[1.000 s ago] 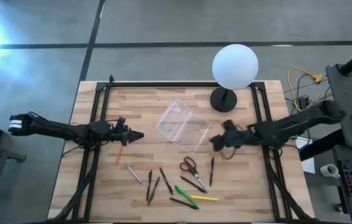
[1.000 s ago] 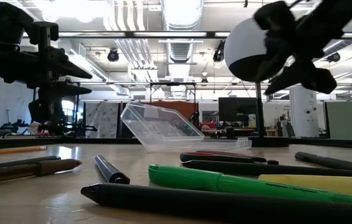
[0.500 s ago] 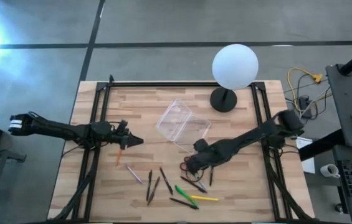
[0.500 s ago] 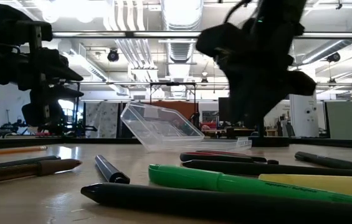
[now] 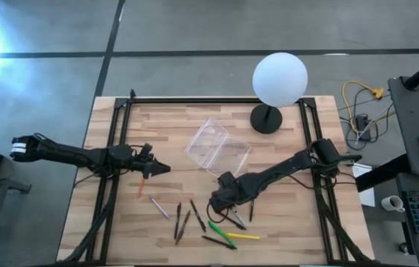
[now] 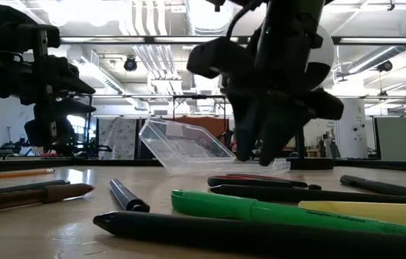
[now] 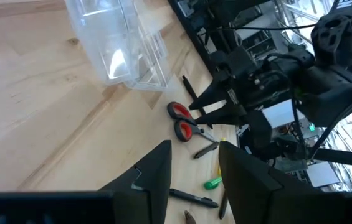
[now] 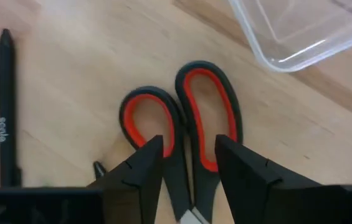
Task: Pick & place school supplies into a supply box
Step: Put the black scissors into the transparent supply box
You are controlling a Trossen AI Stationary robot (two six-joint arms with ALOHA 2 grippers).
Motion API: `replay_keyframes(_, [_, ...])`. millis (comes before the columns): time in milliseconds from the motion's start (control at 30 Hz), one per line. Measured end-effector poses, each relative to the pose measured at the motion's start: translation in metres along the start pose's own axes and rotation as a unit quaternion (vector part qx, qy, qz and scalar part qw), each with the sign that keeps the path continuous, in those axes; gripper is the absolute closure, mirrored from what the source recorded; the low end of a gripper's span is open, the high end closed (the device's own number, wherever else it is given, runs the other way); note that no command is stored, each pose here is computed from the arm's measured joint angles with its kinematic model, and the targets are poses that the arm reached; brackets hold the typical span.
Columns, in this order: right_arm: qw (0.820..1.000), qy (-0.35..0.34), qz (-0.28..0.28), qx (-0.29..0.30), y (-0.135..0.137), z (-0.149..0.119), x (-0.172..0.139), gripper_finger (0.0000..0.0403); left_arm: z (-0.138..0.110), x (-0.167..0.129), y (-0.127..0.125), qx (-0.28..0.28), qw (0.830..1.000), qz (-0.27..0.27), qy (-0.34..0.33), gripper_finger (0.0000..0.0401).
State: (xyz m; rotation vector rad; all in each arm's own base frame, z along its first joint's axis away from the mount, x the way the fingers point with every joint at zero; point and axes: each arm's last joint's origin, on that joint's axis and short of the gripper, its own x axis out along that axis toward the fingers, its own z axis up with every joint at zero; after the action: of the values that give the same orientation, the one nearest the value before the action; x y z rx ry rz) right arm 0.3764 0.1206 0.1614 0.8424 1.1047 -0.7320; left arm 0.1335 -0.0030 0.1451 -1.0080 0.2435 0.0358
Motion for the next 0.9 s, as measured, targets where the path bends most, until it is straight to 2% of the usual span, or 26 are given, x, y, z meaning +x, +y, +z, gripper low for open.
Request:
replay_keyframes(300, [1.000,0.008,0.001,0.013,-0.003,0.011,0.001,0.0174,0.000,0.000,0.000,-0.012,1.000,0.000,0.000,0.0283])
replay_keyframes(433, [0.999,0.009,0.000,0.033,-0.004,0.016,0.003,0.0151,0.000,0.000,0.000,-0.015,1.000,0.000,0.000,0.0283])
replay_keyframes(633, [0.999,0.026,-0.004,0.034,-0.002,0.013,0.012,0.0153,0.000,0.000,0.000,-0.015,1.000,0.000,0.000,0.0283])
replay_keyframes(767, [0.999,0.030,0.004,0.018,0.010,0.012,0.021,0.0161,0.000,0.000,0.000,-0.015,1.000,0.000,-0.001,0.0283])
replay_keyframes(900, [0.999,0.022,-0.028,-0.006,0.015,0.015,0.024,0.0170,0.000,0.000,0.000,-0.015,1.000,0.000,-0.001,0.0283])
